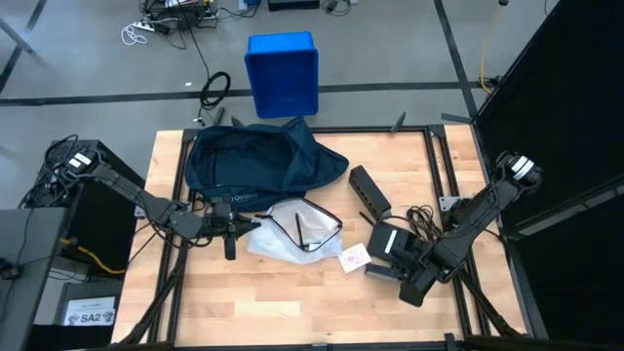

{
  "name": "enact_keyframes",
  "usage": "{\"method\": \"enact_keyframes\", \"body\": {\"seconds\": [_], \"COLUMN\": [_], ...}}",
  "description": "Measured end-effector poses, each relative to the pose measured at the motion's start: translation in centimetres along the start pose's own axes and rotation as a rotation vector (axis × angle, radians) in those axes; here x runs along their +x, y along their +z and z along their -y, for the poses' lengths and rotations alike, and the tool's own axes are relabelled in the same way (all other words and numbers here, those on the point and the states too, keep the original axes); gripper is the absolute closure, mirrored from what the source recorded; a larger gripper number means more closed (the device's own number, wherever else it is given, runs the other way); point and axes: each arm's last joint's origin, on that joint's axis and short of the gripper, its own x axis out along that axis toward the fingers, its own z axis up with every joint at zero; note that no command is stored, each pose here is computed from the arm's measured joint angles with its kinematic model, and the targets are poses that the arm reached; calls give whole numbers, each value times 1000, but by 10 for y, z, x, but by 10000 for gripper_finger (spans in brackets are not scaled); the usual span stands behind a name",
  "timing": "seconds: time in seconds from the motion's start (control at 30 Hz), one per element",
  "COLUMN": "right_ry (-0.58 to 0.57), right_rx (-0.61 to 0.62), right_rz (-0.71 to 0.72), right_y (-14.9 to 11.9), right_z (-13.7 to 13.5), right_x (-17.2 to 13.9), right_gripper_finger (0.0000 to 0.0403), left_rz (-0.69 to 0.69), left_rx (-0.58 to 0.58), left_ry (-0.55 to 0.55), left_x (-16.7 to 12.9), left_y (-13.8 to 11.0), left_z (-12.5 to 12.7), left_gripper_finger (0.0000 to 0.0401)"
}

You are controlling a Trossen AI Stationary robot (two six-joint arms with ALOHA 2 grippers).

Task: Unpack backpack
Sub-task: Put the portable fan into the white mesh envelope

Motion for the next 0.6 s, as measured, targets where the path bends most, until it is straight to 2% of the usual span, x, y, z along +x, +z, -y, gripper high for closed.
{"method": "enact_keyframes", "body": {"seconds": [0.3, 0.6], "right_ry": [-34, -79], "right_rx": [14, 33], "right_rz": [-15, -102], "right_y": [-3, -13], "right_z": [7, 25], "right_x": [7, 26], "right_gripper_finger": [91, 92], "left_rz": [1, 0], "left_rx": [-1, 0], "left_ry": [-1, -1], "left_x": [0, 0], "left_y": [0, 0], "left_z": [0, 0], "left_gripper_finger": [401, 401]}}
